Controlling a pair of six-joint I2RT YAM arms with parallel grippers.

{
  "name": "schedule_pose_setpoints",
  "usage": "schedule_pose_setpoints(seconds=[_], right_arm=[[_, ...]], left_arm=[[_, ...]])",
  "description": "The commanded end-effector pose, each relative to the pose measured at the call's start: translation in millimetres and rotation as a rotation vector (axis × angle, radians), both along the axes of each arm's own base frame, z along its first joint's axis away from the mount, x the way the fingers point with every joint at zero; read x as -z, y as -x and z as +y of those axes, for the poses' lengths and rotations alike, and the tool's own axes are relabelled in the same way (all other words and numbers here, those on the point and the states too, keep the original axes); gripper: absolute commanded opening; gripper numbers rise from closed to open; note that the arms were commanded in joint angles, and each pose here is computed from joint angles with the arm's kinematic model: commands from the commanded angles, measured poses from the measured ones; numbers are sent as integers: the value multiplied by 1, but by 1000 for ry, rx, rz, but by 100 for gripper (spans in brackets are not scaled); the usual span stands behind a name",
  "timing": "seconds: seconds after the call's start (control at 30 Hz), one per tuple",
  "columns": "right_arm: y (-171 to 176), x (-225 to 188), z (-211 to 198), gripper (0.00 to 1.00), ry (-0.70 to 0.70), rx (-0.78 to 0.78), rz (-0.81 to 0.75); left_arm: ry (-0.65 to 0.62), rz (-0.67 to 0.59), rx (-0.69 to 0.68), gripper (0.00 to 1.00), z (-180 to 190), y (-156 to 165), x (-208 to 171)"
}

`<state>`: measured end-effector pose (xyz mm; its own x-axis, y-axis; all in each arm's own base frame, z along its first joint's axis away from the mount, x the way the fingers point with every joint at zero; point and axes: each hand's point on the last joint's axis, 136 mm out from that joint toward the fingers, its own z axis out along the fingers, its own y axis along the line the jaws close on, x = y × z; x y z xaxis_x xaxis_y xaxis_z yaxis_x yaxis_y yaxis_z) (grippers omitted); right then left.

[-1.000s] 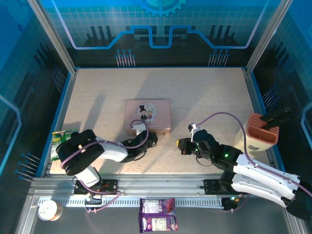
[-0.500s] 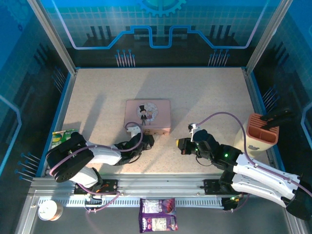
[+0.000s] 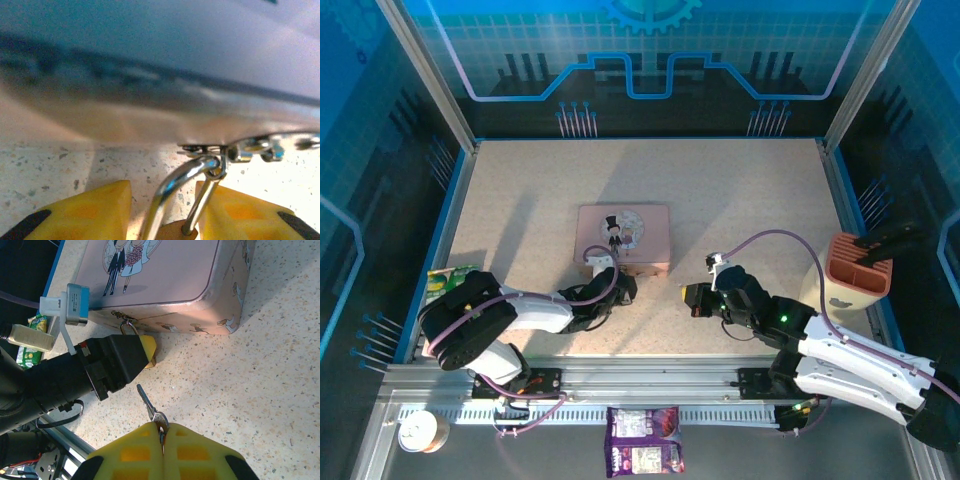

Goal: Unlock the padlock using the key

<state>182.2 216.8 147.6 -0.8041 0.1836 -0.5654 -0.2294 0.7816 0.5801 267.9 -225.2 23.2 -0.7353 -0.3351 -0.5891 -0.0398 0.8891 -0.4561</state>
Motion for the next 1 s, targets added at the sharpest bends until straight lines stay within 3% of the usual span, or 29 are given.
schedule_pose_setpoints(seconds=[0.0, 0.67, 0.97], right_arm=[[-1, 1, 1, 0, -15, 8, 6], [-3, -1, 5, 0, -23, 7, 15], [-7, 5, 1, 0, -111, 31, 75]], left_arm=[[-12, 9, 11, 36, 3, 2, 0], [5, 1, 36, 14, 1, 6, -22], [161, 12, 79, 6, -39, -6, -56]])
